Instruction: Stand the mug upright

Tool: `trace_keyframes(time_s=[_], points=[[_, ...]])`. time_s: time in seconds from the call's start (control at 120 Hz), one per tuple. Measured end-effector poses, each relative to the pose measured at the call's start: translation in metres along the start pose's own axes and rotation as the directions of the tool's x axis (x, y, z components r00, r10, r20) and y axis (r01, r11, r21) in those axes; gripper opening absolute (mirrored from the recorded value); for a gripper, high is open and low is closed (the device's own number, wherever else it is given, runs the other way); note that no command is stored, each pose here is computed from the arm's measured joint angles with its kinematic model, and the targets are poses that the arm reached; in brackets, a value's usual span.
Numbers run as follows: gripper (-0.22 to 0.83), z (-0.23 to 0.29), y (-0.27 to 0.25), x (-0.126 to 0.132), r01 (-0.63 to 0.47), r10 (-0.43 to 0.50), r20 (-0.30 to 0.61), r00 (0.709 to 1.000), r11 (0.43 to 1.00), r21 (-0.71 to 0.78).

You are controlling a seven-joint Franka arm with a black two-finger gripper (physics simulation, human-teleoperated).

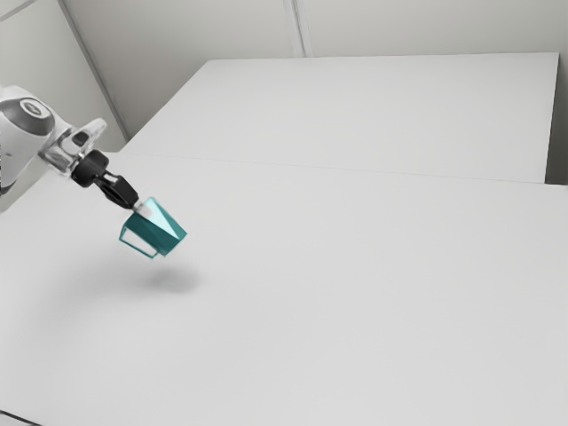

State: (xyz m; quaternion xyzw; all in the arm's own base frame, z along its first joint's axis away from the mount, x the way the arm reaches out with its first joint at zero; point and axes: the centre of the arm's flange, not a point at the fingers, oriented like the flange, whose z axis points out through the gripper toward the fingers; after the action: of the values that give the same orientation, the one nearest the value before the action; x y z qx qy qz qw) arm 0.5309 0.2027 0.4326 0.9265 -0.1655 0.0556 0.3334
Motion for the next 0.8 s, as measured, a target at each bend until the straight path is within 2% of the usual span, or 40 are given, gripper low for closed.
trace_keyframes(time_s=[0.158, 0.292, 0.55, 0.8], points=[[-0.17, 0.02, 0.053, 0.046, -0.104, 0.078, 0.134, 0.988, 0.974, 0.2], [-0.17, 0.036, 0.088, 0.071, -0.154, 0.087, 0.208, 0.974, 0.93, 0.333], [-0.17, 0.096, 0.123, 0.07, -0.174, 0.025, 0.29, 0.957, 0.849, 0.499], [-0.17, 0.15, 0.128, 0.062, -0.142, -0.047, 0.297, 0.954, 0.8, 0.583]])
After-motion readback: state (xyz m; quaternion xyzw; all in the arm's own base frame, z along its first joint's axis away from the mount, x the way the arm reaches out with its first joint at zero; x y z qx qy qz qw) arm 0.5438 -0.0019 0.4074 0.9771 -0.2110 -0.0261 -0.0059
